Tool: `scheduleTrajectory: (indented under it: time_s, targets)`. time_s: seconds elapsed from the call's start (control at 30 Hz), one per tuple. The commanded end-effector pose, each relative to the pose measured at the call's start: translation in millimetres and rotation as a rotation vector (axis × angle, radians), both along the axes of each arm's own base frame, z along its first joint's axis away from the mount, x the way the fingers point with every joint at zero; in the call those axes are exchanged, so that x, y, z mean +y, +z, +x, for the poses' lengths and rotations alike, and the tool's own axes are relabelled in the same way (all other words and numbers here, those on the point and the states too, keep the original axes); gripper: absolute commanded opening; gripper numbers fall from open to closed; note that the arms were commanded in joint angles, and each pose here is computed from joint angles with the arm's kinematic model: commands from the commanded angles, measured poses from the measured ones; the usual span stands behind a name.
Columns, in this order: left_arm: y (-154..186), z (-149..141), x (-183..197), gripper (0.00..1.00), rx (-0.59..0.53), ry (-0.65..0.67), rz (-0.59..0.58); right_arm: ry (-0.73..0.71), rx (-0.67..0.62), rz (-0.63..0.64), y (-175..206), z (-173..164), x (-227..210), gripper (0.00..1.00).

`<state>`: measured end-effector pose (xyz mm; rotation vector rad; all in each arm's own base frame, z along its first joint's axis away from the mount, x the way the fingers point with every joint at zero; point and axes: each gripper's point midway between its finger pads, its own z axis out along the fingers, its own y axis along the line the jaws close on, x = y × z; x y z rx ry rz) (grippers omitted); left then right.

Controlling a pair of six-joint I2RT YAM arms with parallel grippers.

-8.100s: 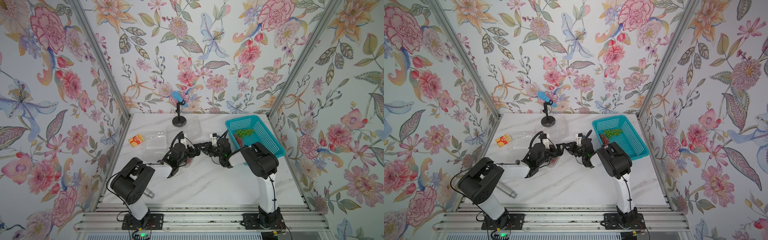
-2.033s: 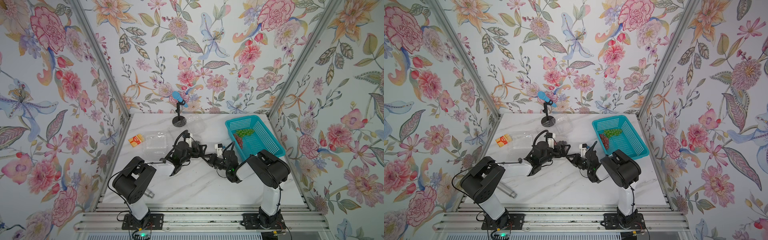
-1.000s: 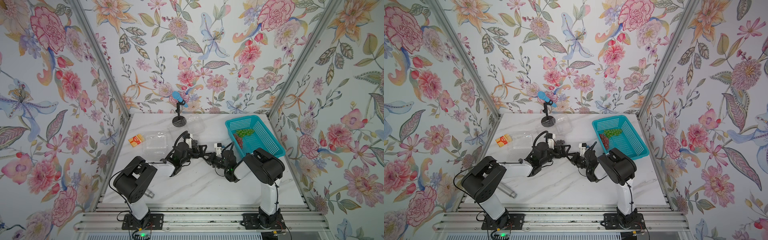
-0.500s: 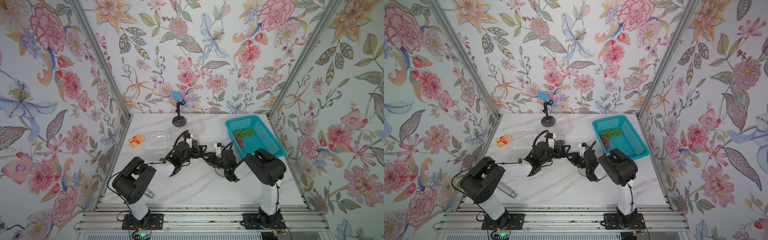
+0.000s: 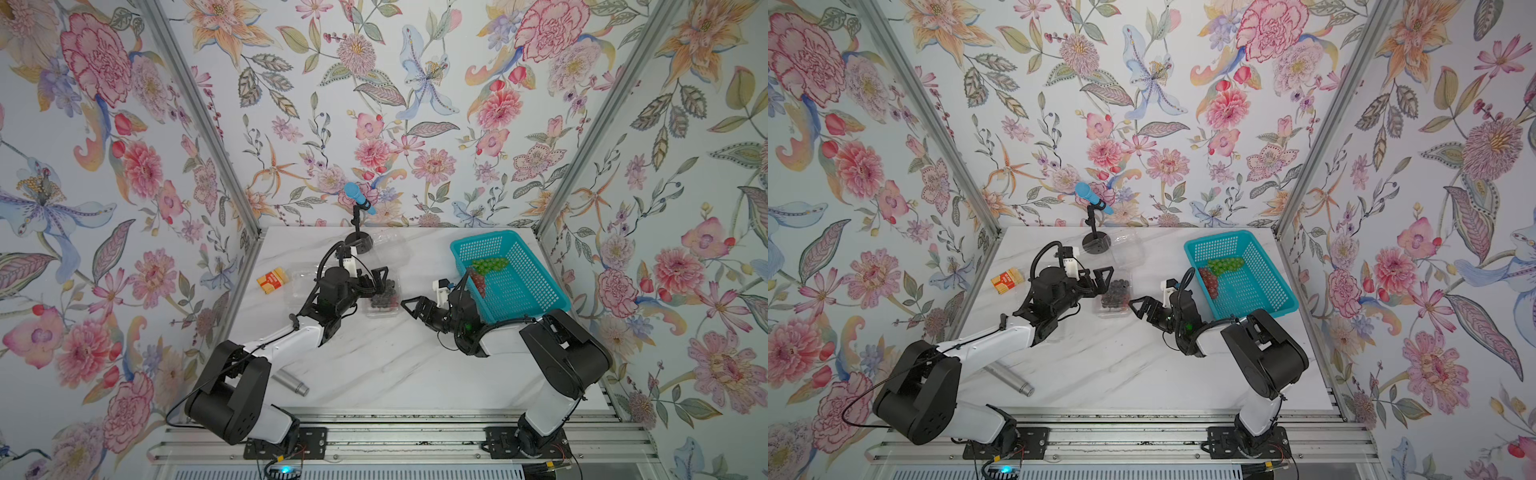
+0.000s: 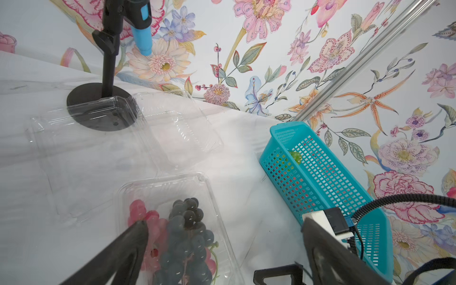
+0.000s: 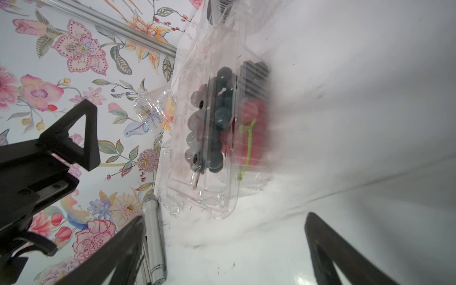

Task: Pack grapes into containers
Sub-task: Close the packing box at the center of the board.

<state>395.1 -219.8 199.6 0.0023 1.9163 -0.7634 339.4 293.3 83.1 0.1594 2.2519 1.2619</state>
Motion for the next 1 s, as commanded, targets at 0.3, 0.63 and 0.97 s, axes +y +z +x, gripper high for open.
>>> scheduleTrajectory:
  time_s: [0.3, 0.63, 0.97]
  targets:
    - [-60.0, -22.9, 14.7, 1.00, 0.202, 0.012, -0.048, 0.064, 0.013, -0.205, 32.0, 7.1, -8.4, 1.00]
    - [-68.6, 5.7, 17.0, 1.00, 0.241, -0.011, -0.050, 0.114, 0.019, -0.280, 51.5, -7.3, -12.0, 1.00]
    - [-78.3, 20.3, 10.9, 1.00, 0.273, -0.051, -0.038, 0.122, 0.085, -0.283, 51.8, 17.5, 18.2, 1.00]
